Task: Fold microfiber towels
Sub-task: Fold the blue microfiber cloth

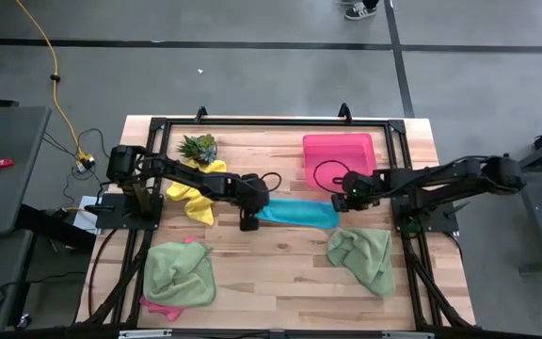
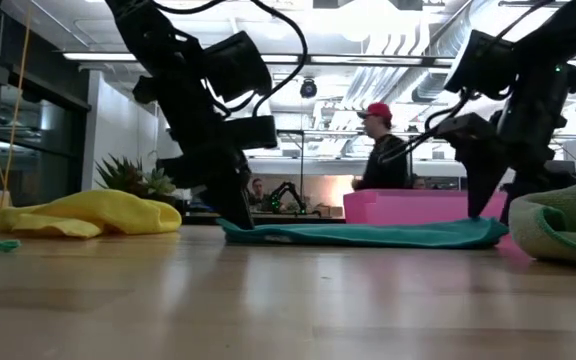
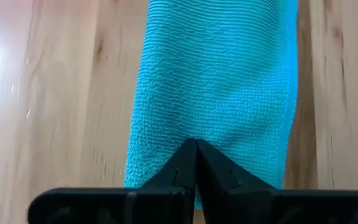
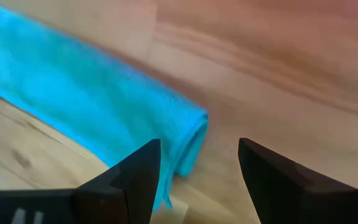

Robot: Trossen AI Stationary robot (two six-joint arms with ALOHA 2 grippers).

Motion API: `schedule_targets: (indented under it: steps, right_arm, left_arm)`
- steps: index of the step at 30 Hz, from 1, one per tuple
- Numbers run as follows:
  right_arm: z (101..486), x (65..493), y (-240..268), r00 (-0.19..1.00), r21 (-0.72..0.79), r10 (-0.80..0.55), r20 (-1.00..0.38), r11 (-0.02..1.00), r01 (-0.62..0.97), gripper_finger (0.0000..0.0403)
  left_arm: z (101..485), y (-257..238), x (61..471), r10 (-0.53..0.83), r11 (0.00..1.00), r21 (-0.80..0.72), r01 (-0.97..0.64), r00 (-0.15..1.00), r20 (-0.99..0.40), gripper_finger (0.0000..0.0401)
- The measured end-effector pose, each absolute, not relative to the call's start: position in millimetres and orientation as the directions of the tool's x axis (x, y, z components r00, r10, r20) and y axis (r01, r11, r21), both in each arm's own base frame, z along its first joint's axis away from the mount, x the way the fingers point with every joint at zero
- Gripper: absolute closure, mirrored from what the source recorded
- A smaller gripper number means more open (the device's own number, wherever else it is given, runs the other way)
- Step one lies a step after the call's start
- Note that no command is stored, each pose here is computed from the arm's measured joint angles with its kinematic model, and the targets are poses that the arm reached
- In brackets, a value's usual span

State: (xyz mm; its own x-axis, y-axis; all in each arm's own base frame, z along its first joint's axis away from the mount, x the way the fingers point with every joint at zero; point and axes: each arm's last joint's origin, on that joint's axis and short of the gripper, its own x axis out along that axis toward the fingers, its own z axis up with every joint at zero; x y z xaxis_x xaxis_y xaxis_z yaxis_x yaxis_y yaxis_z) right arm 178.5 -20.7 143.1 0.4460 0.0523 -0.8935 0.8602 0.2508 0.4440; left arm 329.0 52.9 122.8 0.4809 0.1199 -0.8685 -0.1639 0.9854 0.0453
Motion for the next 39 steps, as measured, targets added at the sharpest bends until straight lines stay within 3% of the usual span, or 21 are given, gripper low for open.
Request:
schedule_targets:
  steps: [6,16,20,26,32,39]
  right_arm:
    - [134,189,-20,0.460,0.461,0.066,-0.885,0.254,0.850,0.0194]
    - [123,199,-21,0.442,0.445,0.071,-0.894,0.239,0.863,0.0199]
    - [123,197,-21,0.432,0.431,0.050,-0.901,0.240,0.870,0.0246]
    - [121,195,-22,0.410,0.398,0.012,-0.912,0.262,0.879,0.0383]
    - [128,192,-22,0.426,0.404,-0.013,-0.905,0.289,0.868,0.0398]
    - [144,166,-23,0.355,0.327,-0.043,-0.934,0.294,0.898,0.0401]
  left_arm:
    - [123,42,331,0.148,0.955,-0.003,-0.297,0.485,-0.862,0.0401]
    - [124,32,334,0.167,0.937,-0.019,-0.348,0.495,-0.852,0.0401]
    - [124,32,334,0.182,0.935,-0.008,-0.356,0.497,-0.849,0.0401]
    - [125,33,334,0.195,0.929,-0.004,-0.369,0.500,-0.844,0.0401]
    - [127,34,338,0.205,0.918,-0.027,-0.396,0.531,-0.822,0.0401]
    - [136,34,349,0.202,0.901,-0.111,-0.419,0.632,-0.748,0.0401]
